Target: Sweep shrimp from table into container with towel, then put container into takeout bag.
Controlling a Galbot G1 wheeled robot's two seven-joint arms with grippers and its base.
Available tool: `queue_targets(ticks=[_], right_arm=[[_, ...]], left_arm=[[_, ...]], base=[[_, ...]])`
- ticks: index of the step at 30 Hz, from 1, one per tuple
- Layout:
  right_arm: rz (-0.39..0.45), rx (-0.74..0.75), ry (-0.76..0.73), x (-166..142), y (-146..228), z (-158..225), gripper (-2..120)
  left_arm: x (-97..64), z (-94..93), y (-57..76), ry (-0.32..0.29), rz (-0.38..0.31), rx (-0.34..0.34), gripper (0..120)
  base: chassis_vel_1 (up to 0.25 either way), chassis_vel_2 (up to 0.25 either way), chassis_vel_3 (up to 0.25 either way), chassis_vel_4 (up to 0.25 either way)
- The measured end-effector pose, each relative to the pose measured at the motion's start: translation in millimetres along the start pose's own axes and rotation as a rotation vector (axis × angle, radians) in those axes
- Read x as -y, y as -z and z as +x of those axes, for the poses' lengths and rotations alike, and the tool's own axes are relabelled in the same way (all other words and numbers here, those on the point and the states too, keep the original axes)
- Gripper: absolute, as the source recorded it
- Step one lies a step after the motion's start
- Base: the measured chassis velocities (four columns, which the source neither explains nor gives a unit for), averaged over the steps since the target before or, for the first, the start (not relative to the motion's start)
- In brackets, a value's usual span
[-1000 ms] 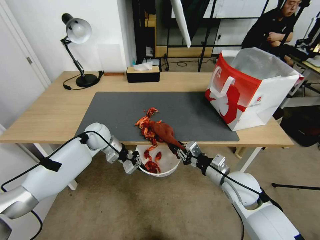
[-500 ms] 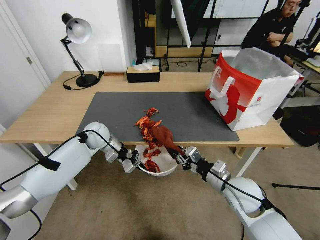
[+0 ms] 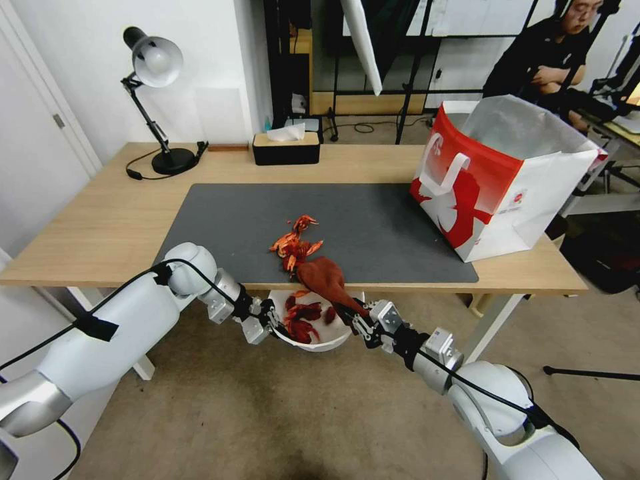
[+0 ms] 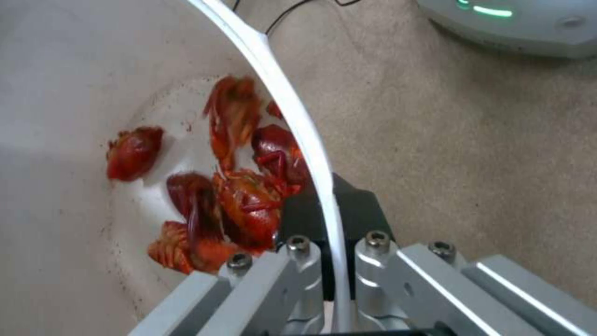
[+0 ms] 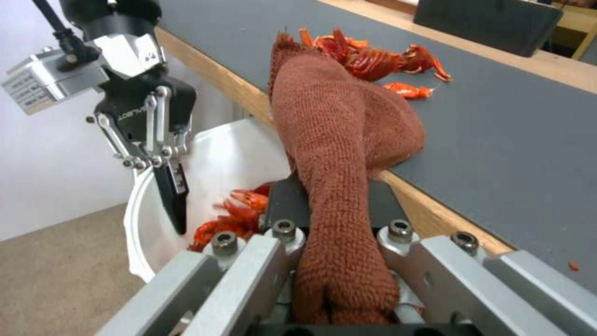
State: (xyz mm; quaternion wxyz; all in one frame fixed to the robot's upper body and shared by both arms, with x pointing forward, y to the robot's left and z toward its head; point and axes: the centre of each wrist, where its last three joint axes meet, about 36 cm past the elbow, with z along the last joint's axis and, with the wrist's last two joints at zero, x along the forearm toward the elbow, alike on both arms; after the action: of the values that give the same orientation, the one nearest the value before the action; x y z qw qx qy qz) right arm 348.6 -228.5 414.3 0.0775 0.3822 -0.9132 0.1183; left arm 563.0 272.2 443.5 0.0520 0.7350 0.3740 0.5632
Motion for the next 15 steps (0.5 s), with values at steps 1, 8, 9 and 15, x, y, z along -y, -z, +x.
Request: queue_targets(ticks=[1,8,9,15], right_arm=[[0.001,0.001,0.001,0,0,1,7],[-0.002,0.029,0.012,-3,7,4,7],[-0.003,0.05,0.014,-1,13,3,7],[-0.01,0.167,-0.02,32,49,-13,7]], left_arm=[[0.0,0.2,-0.1,0.0,0.0,0.0,0],[2.4,1.0,-0.1,0.001,0.003,-0.001,0],[4.2,2.4,0.0,0.002,0.005,-0.003,0],[16.5,9.3,0.8,0.005,0.022,-0.014,0]], base=[[0.0,0.0,0.0,0.0],[0.0,0.0,0.0,0.0],[0.0,0.0,0.0,0.0],[0.0,0.0,0.0,0.0]])
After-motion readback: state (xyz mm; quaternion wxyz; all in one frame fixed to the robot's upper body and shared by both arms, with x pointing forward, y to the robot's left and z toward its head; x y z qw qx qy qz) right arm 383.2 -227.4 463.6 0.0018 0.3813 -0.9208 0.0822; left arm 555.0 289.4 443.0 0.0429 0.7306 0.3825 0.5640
